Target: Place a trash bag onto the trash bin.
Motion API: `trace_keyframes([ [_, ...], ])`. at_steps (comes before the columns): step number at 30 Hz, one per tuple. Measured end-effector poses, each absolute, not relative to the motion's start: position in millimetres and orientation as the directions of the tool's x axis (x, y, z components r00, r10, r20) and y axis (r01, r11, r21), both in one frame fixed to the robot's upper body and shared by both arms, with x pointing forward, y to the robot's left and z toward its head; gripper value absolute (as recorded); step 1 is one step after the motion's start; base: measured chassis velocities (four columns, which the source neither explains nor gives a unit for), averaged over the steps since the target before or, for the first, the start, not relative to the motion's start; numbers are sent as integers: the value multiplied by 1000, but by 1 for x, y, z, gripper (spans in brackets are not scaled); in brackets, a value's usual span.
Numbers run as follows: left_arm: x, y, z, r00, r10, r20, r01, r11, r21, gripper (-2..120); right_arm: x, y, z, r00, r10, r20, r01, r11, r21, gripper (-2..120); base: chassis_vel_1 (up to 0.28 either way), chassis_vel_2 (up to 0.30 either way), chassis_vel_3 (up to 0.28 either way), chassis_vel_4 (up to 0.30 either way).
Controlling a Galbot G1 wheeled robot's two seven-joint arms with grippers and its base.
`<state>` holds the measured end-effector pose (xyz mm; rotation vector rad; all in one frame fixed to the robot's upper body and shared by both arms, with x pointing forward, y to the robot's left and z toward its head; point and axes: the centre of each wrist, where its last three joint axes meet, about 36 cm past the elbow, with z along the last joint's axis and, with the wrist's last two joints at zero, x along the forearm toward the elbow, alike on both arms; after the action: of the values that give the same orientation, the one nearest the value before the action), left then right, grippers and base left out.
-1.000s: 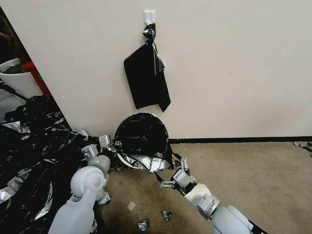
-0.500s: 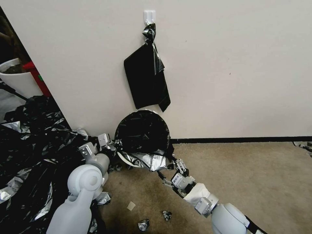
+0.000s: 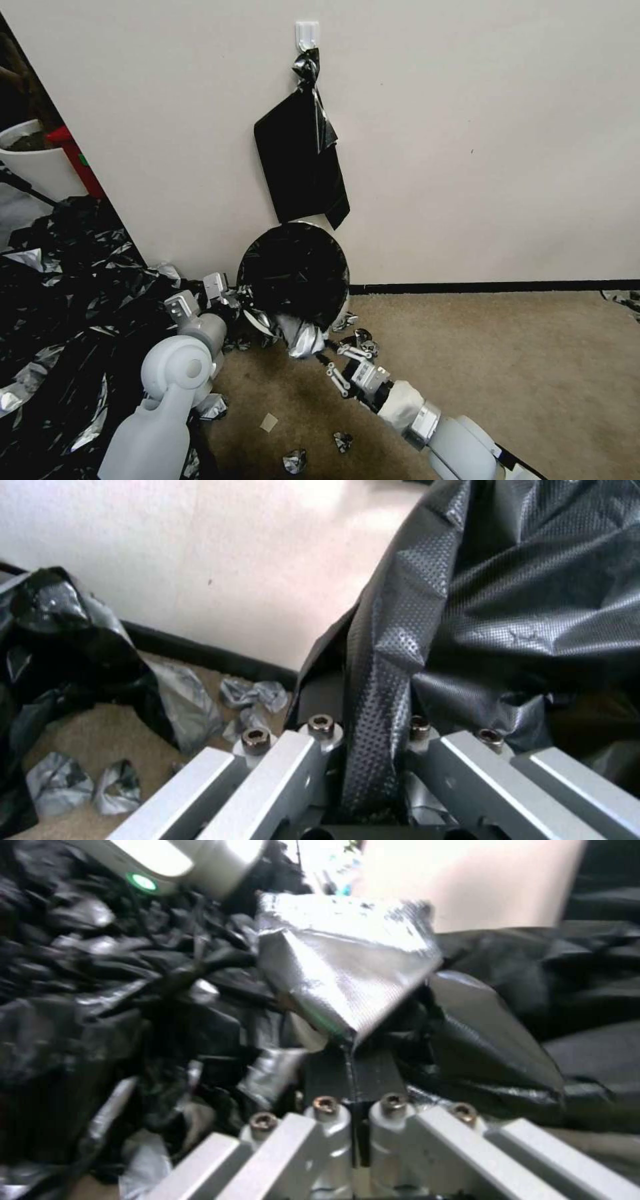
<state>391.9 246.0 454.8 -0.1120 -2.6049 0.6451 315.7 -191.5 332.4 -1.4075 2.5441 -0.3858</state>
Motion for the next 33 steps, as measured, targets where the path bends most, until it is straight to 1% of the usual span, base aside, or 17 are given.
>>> trace_keyframes([
  [1, 392, 246, 455, -895, 182, 408, -29, 887, -460, 3, 316, -191, 332, -523, -851, -55, -796, 510, -325, 0, 0, 0, 0, 0],
  [2, 391, 246, 455, -895, 182, 408, -29, 887, -460, 3, 320, -191, 330, -488, -871, -62, -816, 480, -320, 0, 0, 0, 0, 0],
  [5, 389, 246, 454, -892, 184, 413, -31, 887, -461, 3, 333, -188, 324, -425, -902, -75, -841, 424, -335, 0, 0, 0, 0, 0],
  [7, 388, 246, 454, -892, 184, 413, -31, 887, -461, 3, 335, -188, 324, -417, -906, -76, -843, 417, -341, 0, 0, 0, 0, 0],
  [9, 386, 245, 454, -891, 185, 416, -31, 887, -460, 3, 348, -186, 319, -368, -928, -54, -849, 359, -388, 0, 0, 0, 0, 0],
  [10, 386, 245, 454, -891, 185, 416, -31, 887, -460, 3, 348, -186, 319, -368, -928, -54, -849, 359, -388, 0, 0, 0, 0, 0],
  [12, 382, 244, 454, -886, 192, 422, -26, 888, -460, 3, 367, -190, 314, -314, -949, 36, -843, 261, -470, 0, 0, 0, 0, 0],
  [13, 380, 243, 454, -884, 197, 425, -23, 887, -460, 3, 375, -192, 311, -301, -950, 77, -835, 224, -503, 0, 0, 0, 0, 0],
  [14, 380, 243, 454, -884, 197, 425, -23, 887, -460, 3, 375, -192, 311, -301, -950, 77, -835, 224, -503, 0, 0, 0, 0, 0],
  [15, 377, 242, 454, -880, 205, 429, -19, 886, -462, 3, 386, -196, 306, -287, -947, 144, -822, 166, -545, 0, 0, 0, 0, 0],
  [16, 373, 240, 455, -877, 212, 432, -14, 885, -465, 3, 400, -202, 297, -283, -935, 213, -808, 113, -579, 0, 0, 0, 0, 0],
  [17, 373, 240, 455, -877, 212, 432, -14, 885, -465, 3, 400, -202, 297, -283, -935, 213, -808, 113, -579, 0, 0, 0, 0, 0],
  [19, 367, 237, 456, -872, 223, 435, -7, 883, -468, 3, 420, -210, 285, -296, -909, 295, -790, 59, -611, 0, 0, 0, 0, 0],
  [24, 358, 234, 457, -869, 233, 438, -3, 881, -473, 3, 441, -220, 278, -334, -868, 368, -767, 24, -641, 0, 0, 0, 0, 0],
  [30, 355, 234, 457, -868, 235, 437, -2, 879, -477, 3, 443, -231, 280, -353, -845, 403, -751, -2, -661, 0, 0, 0, 0, 0],
  [32, 356, 234, 458, -872, 233, 431, -2, 878, -479, 3, 439, -247, 287, -336, -819, 465, -755, -61, -652, 0, 0, 0, 0, 0],
  [33, 356, 234, 458, -872, 233, 431, -2, 878, -479, 3, 439, -247, 287, -336, -819, 465, -755, -61, -652, 0, 0, 0, 0, 0],
])
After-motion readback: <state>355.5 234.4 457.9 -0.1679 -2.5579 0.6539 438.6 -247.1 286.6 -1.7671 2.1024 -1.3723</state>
